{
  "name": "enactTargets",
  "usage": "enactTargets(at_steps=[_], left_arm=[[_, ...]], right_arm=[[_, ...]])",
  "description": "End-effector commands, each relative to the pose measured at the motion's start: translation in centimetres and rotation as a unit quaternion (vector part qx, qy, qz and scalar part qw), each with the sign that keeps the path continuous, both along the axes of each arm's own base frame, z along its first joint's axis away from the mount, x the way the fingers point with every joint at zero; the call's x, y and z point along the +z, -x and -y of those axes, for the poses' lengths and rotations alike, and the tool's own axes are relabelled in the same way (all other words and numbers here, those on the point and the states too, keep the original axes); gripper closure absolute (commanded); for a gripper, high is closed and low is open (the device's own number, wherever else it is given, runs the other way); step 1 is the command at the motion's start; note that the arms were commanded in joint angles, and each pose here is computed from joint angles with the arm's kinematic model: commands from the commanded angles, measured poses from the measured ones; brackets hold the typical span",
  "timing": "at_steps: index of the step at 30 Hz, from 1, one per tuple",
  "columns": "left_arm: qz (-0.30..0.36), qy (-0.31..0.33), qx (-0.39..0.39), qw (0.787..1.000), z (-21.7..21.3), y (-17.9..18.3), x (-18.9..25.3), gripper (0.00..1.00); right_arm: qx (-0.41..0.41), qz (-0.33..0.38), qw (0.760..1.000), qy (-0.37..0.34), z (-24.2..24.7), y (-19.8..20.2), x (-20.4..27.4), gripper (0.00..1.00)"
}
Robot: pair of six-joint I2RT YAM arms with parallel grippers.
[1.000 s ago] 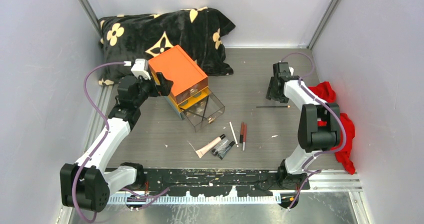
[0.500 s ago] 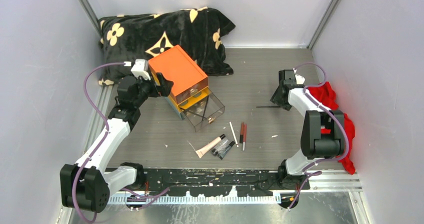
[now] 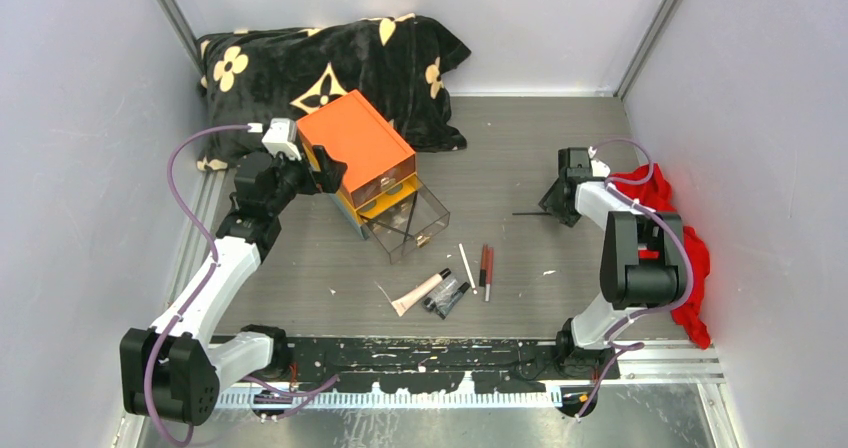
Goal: Organize the makeup
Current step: Pick up the makeup brush from the center of the board.
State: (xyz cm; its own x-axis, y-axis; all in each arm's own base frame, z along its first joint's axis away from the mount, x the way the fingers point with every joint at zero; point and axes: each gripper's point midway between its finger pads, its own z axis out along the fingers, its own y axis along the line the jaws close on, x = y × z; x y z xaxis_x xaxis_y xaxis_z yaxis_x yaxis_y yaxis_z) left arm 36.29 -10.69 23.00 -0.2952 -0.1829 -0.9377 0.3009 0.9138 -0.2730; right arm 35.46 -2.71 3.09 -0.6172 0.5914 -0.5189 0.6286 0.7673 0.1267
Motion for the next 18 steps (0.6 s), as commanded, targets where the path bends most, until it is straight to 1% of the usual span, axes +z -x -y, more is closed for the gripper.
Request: enactTargets(at_steps=[1,9,15,18], left_arm=[[-0.014,-0.016,-0.011,1.000,-0.1,0.7,-0.9,0.00],[-0.016,-0.019,-0.011,1.000,-0.1,0.7,-1.0,0.00],[-0.018,-0.026,-0.005,0.999,-0.4,0.7,-1.2,0.00],[-0.018,-0.027,-0.001,0.999,-0.6,0.7,-1.3,0.00]], right_arm=[[-0.020,0.026,0.999,-0.034,-0.4,-0.8,-0.4,0.49],[-0.034,0.017,0.999,-0.030,0.0,-0.9,-1.7,0.51],[-0.030,-0.004,0.999,-0.026,0.3,-0.8,-3.2,0.52],[-0.034,-0.014,0.999,-0.009,1.0,-0.6,-3.8,0.54]])
